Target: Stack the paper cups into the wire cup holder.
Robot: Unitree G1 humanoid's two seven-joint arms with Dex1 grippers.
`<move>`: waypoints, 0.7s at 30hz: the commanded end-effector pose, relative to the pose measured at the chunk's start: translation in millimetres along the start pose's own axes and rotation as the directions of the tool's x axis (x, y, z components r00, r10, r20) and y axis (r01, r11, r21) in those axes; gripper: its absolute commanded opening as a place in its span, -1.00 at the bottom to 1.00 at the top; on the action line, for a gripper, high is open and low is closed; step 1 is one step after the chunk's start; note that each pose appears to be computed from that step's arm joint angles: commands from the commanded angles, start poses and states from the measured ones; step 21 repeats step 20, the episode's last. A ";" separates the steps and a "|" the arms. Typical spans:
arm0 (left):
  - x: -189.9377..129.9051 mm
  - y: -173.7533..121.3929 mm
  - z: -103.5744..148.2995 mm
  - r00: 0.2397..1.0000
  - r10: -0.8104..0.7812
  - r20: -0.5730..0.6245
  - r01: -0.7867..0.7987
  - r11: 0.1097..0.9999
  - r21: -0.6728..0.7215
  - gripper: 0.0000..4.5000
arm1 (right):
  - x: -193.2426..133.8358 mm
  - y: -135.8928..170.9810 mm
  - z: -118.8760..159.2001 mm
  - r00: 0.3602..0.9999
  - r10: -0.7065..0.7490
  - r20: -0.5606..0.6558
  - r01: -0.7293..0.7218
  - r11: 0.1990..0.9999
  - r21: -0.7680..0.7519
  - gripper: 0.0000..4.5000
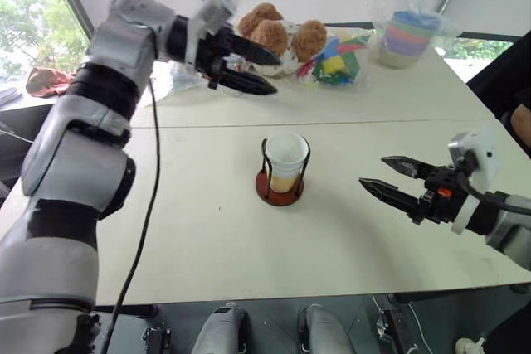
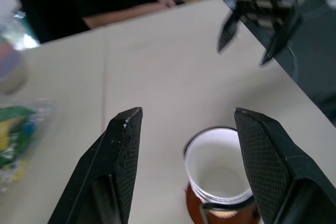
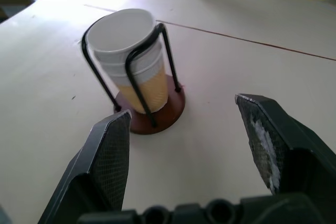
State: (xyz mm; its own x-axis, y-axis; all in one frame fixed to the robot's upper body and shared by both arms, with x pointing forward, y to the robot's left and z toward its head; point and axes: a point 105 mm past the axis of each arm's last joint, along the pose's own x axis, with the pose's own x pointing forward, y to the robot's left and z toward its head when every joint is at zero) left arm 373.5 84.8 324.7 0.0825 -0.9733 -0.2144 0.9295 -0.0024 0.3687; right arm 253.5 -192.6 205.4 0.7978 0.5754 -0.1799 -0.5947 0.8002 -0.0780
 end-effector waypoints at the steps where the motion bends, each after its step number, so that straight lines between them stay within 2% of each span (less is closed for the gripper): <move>1: -34.2 15.3 -33.7 0.918 0.386 0.090 -0.371 0.916 -0.151 0.25 | 14.3 -27.6 -11.3 0.987 -0.142 0.073 0.141 0.990 0.017 0.54; 4: -55.3 1.6 -76.4 0.772 0.635 0.033 -0.615 0.759 -0.213 0.25 | 25.5 -52.2 -17.8 0.950 -0.270 0.155 0.270 0.963 0.025 0.54; 6: -62.6 -15.3 -94.5 0.665 0.747 0.010 -0.722 0.646 -0.248 0.25 | 30.4 -64.4 -21.7 0.926 -0.329 0.188 0.331 0.943 0.020 0.54; 8: -69.6 -33.4 -109.3 0.522 0.853 -0.012 -0.815 0.494 -0.304 0.25 | 33.6 -79.0 -25.7 0.893 -0.399 0.210 0.404 0.915 0.023 0.54; 10: -70.7 -52.3 -120.9 0.420 0.906 -0.049 -0.865 0.384 -0.324 0.25 | 35.4 -89.4 -28.7 0.867 -0.445 0.226 0.449 0.893 0.034 0.54; 14: -65.0 -97.5 -149.1 0.299 0.941 -0.155 -0.917 0.239 -0.318 0.25 | 40.0 -103.8 -39.2 0.838 -0.498 0.223 0.505 0.862 0.030 0.54; 17: -57.0 -124.0 -170.3 0.285 0.932 -0.224 -0.917 0.198 -0.346 0.25 | 44.5 -109.6 -49.9 0.831 -0.517 0.207 0.518 0.854 0.054 0.54; 21: -58.5 -130.6 -178.9 0.250 0.937 -0.246 -0.925 0.156 -0.346 0.25 | 46.8 -113.8 -53.7 0.828 -0.524 0.202 0.526 0.849 0.044 0.54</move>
